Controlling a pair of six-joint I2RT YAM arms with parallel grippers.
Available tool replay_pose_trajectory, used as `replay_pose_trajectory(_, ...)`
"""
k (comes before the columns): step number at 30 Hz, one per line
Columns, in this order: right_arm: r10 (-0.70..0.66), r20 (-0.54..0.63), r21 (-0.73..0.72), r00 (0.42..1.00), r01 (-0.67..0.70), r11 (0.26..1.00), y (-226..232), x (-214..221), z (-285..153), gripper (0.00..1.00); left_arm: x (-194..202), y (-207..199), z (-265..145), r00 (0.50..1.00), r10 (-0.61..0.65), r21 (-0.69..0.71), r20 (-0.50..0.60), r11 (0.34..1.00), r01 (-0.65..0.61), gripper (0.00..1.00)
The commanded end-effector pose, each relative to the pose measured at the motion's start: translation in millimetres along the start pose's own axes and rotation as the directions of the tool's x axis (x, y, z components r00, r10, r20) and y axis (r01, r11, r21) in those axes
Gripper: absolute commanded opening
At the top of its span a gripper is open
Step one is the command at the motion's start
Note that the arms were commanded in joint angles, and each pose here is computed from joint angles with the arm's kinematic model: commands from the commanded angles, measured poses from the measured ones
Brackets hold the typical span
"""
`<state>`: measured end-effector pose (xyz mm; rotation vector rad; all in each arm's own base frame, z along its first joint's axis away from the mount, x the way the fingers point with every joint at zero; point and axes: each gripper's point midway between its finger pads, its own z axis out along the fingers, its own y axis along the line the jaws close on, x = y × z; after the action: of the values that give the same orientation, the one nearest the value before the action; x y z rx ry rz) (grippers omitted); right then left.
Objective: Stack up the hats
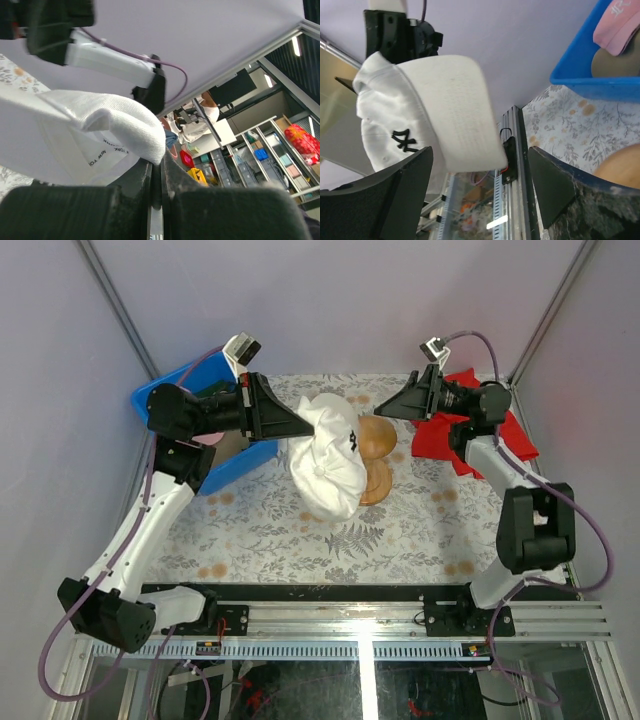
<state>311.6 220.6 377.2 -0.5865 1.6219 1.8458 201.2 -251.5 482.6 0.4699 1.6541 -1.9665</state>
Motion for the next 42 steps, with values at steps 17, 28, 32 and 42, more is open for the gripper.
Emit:
replay_pose_trajectory(17, -0.069, -0.041, -0.164, 0.997, 0.061, 0.985, 19, 8, 23, 0.91, -1, -86, 29, 1.000, 0.017, 0.189, 0.010, 0.982, -0.019, 0.00)
replay_pose_trajectory(28, -0.076, -0.085, -0.259, 0.993, 0.052, 0.964, 57, 34, 50, 0.88, -6, -75, 36, 1.000, 0.017, 0.184, 0.015, 0.983, -0.020, 0.00)
replay_pose_trajectory(32, -0.062, -0.090, -0.271, 0.994, 0.036, 0.962, 66, 43, 51, 0.80, -5, -68, 37, 1.000, 0.024, 0.176, 0.008, 0.984, -0.025, 0.00)
replay_pose_trajectory(42, -0.041, -0.130, -0.254, 0.991, 0.007, 0.967, 89, 71, 34, 0.08, -4, -22, 32, 0.999, 0.038, 0.039, 0.003, 0.999, -0.038, 0.00)
